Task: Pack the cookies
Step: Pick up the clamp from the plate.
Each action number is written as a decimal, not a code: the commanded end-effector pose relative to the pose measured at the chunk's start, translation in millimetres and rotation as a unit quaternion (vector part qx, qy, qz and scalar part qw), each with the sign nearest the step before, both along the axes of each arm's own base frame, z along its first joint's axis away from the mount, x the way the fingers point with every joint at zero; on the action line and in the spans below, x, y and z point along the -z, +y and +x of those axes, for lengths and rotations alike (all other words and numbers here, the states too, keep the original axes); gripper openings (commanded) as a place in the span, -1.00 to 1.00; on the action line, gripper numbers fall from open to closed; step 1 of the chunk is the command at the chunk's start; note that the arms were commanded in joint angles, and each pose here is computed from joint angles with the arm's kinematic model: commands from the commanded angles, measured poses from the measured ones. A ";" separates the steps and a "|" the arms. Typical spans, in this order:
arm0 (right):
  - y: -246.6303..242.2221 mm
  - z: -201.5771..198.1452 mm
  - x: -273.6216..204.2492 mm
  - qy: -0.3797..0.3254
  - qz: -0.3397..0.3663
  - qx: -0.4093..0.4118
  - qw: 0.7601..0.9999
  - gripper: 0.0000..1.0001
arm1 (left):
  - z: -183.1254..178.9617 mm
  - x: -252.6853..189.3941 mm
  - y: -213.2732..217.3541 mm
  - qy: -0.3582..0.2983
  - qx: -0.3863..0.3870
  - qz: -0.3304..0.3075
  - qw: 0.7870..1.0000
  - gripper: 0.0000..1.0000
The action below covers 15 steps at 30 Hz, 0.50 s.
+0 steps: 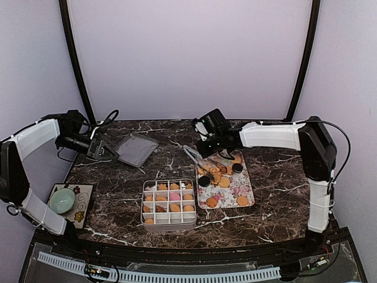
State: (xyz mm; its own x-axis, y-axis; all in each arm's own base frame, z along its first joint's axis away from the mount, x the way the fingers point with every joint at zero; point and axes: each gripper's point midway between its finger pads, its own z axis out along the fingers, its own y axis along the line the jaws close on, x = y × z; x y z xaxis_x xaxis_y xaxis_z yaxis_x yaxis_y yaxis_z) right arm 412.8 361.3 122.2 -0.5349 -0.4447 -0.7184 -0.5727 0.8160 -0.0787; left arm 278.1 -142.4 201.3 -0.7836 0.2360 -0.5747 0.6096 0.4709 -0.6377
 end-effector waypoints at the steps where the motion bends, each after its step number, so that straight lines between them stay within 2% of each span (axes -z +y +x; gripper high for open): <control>1: 0.4 -2.4 16.8 0.048 -0.039 -0.019 0.998 -0.61 | -5.7 -4.6 2.1 -0.010 0.002 0.004 1.000 0.23; 4: -0.3 2.7 31.9 0.057 -0.063 -0.019 0.996 -0.61 | -5.2 -3.4 2.5 -0.008 0.001 0.005 1.000 0.29; 8: -1.8 8.1 41.8 0.061 -0.081 -0.019 0.995 -0.62 | -5.1 -3.2 2.6 -0.009 0.000 0.005 1.000 0.49; 15: -7.7 13.1 60.4 0.077 -0.101 -0.022 0.992 -0.64 | -2.8 -5.6 4.0 -0.018 -0.006 0.012 1.000 0.54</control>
State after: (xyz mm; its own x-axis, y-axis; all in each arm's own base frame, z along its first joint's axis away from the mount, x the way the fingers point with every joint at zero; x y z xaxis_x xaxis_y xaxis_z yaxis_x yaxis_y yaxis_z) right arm 418.1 359.7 68.7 -0.6015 -0.5816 -0.5476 -0.6233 0.7705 -0.1336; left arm 278.7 -140.7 198.9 -0.7829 0.2434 -0.5726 0.6097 0.4833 -0.6282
